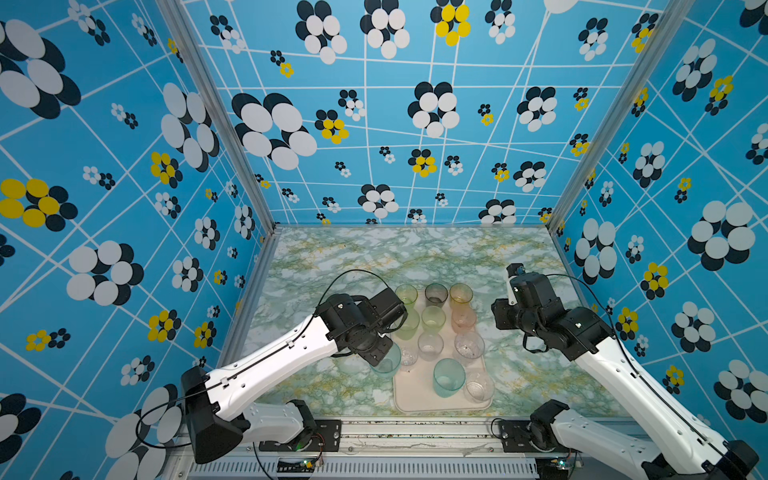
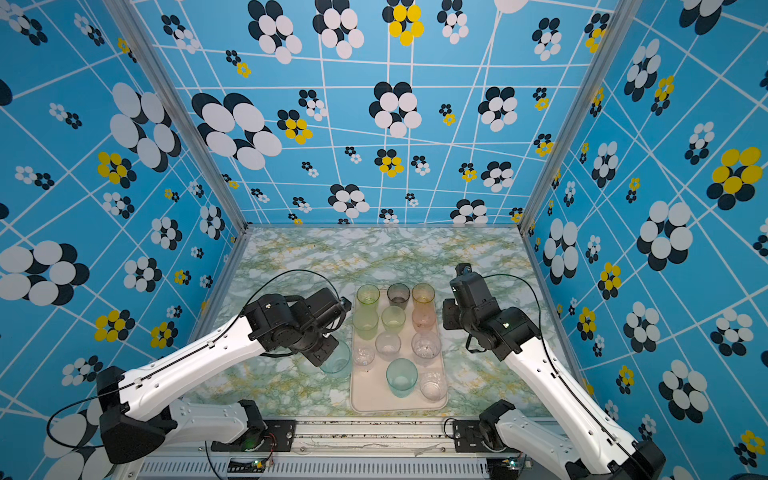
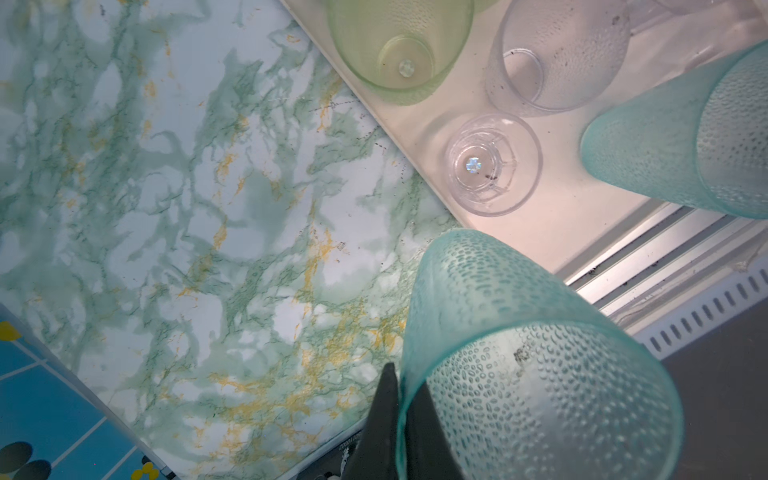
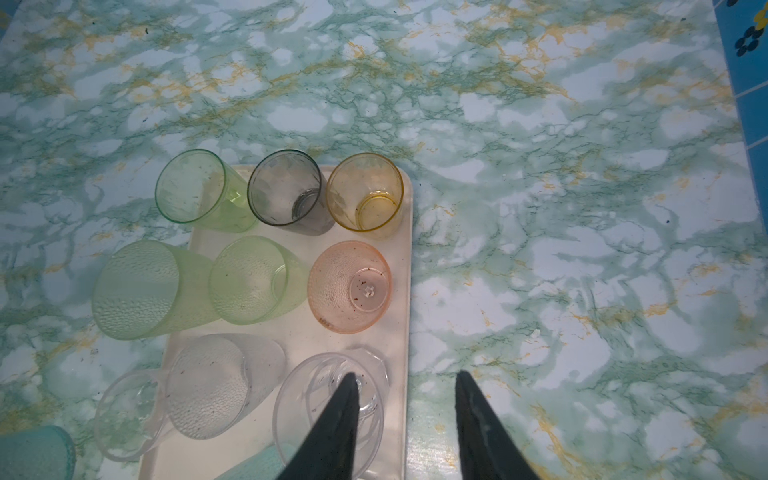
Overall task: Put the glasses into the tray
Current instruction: 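Grasp the teal glass with the left gripper and carry it onto the tray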
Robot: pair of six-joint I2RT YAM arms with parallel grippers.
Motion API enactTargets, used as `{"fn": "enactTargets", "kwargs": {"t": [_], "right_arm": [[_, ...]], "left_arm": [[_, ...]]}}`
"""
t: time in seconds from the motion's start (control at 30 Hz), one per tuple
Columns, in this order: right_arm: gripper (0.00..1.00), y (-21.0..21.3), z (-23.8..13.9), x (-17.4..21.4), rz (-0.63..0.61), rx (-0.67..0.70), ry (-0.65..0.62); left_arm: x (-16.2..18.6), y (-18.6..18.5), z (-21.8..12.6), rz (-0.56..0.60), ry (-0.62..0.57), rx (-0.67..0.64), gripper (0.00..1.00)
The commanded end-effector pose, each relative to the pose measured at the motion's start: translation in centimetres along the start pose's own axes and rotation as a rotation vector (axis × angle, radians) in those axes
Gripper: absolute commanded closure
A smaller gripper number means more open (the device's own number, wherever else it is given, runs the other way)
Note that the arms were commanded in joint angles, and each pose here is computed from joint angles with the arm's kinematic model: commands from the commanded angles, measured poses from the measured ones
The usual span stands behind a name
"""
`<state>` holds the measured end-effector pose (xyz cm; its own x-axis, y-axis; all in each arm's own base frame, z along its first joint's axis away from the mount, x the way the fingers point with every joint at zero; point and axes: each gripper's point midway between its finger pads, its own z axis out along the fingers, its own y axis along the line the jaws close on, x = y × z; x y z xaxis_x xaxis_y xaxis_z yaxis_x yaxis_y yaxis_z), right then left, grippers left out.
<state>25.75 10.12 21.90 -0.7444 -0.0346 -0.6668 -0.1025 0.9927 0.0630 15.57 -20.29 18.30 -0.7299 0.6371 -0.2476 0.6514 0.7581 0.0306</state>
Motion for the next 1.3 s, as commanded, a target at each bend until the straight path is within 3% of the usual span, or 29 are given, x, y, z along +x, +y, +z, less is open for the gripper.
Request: {"fn": "enactTargets", "kwargs": {"t": [0.0, 0.3, 1.27], "right_arm": [[0.59, 0.5, -0.1, -0.5, -0.006, -0.034, -0.012], [0.59, 0.3, 0.2, 0.1, -0.006, -0.036, -0.001], [0.59, 0.1, 0.5, 0.6, -0.010, -0.037, 0.009]], "left_arm": [[-0.5, -2.3, 0.5, 0.009, 0.021, 0.054, 0.93], [-1.6, -5.9, 2.9, 0.084, 0.051, 0.102, 0.93], [-1.5, -6.6, 8.1, 0.100, 0.107, 0.048, 0.91]]}}
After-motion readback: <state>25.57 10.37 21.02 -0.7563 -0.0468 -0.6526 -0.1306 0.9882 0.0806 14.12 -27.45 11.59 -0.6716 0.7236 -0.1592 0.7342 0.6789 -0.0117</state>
